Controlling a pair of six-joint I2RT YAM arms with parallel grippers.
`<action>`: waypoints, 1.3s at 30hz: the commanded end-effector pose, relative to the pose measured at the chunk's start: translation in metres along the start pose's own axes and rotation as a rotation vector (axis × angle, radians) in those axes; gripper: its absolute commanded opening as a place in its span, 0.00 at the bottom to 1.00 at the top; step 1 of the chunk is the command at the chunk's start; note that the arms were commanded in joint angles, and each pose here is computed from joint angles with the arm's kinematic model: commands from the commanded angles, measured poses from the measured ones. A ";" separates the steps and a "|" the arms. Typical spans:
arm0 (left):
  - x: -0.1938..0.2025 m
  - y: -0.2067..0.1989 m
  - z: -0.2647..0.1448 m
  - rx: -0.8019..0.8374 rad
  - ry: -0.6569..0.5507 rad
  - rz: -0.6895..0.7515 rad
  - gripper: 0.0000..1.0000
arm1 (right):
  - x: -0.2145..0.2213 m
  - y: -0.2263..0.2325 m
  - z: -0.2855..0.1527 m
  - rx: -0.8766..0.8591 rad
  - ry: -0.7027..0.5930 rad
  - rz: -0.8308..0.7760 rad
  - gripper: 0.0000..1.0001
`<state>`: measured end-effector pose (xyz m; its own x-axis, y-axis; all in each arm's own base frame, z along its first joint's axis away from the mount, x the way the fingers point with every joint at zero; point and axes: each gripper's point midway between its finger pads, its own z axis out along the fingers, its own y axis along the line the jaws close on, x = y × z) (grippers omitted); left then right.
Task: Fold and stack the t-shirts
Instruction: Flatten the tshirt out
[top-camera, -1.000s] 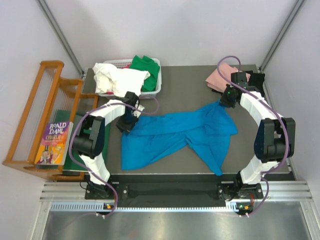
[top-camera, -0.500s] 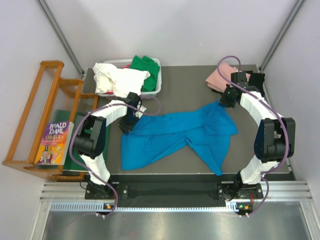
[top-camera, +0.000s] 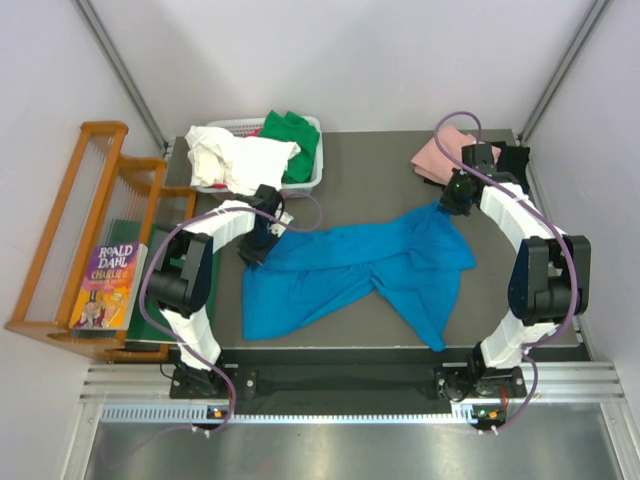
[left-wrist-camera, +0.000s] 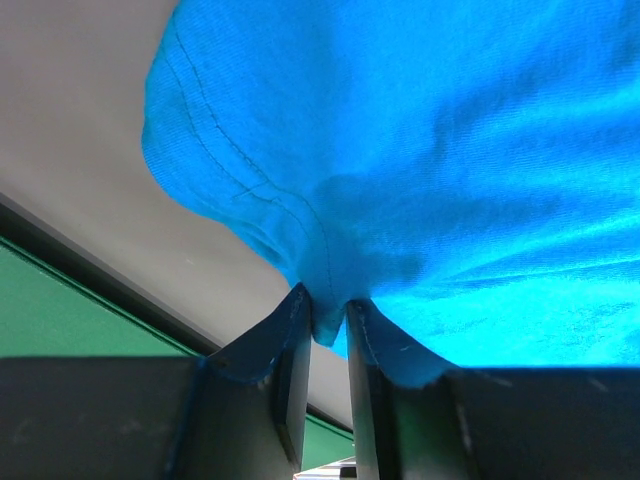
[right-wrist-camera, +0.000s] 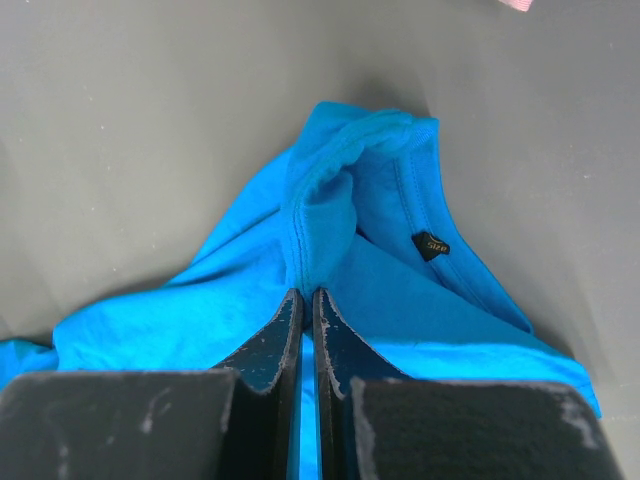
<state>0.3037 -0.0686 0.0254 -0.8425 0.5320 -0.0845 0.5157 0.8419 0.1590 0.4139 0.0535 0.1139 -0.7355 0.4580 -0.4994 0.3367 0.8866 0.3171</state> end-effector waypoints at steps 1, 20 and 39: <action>-0.005 0.003 0.000 -0.018 -0.015 0.000 0.27 | -0.022 0.012 -0.016 -0.050 -0.077 -0.009 0.00; -0.016 -0.001 -0.015 0.006 -0.050 -0.008 0.28 | -0.019 0.010 -0.013 -0.047 -0.072 -0.007 0.00; -0.021 0.002 -0.027 -0.012 -0.081 -0.002 0.00 | -0.017 0.009 -0.012 -0.048 -0.067 -0.008 0.00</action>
<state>0.3101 -0.0774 0.0338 -0.8356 0.5386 -0.1079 0.5217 0.8396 0.1513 0.4139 0.0541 0.1140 -0.7363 0.4579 -0.4982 0.3349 0.8864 0.3197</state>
